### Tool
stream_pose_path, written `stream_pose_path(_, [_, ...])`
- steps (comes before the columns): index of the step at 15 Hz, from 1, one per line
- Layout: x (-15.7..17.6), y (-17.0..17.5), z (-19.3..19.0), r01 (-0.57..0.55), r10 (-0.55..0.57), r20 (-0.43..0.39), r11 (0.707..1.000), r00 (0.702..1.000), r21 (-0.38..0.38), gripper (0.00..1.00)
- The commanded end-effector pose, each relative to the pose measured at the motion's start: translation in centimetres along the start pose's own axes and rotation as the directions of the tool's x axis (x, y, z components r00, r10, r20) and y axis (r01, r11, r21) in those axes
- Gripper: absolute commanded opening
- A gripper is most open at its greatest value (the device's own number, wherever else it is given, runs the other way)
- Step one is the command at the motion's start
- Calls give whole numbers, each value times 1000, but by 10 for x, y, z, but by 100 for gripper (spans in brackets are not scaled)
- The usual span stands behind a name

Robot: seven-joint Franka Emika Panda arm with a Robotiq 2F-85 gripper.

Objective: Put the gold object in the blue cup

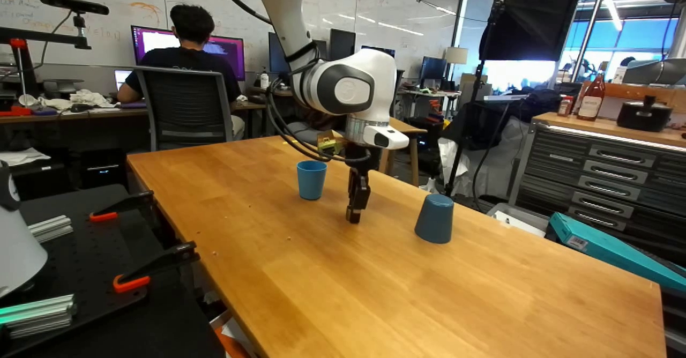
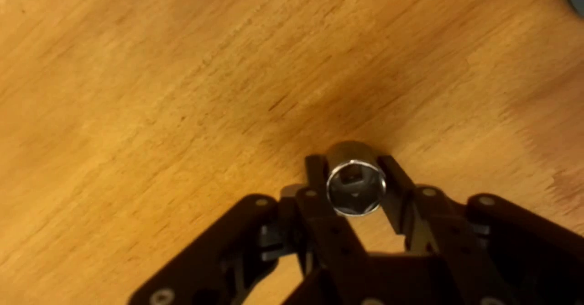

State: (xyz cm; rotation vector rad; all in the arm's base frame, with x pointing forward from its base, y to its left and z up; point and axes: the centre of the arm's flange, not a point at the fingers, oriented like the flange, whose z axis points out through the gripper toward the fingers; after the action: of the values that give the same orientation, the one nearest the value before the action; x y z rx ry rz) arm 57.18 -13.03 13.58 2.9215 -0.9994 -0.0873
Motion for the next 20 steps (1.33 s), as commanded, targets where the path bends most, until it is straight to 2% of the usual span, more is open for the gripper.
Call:
stream_pose_path(1, [4,2,-8,-12,12,7,1000,1000,-5,8])
stream_pose_path(2, [-2,3,-16,-2,2,19,1000,1000,-1,12])
stream_pose_path(5, [-17,7,-49,40,-41,52,999,998,22,12])
stream_pose_path(11, [-67,-9,-127,175,-179,49,981,983,87,12])
stream_pose_path(14, [-79,-29,-144,208,-217,49,969,975,136,12])
stream_pose_path(20, [-74,-71,-148,181,-191,24,959,981,220,12])
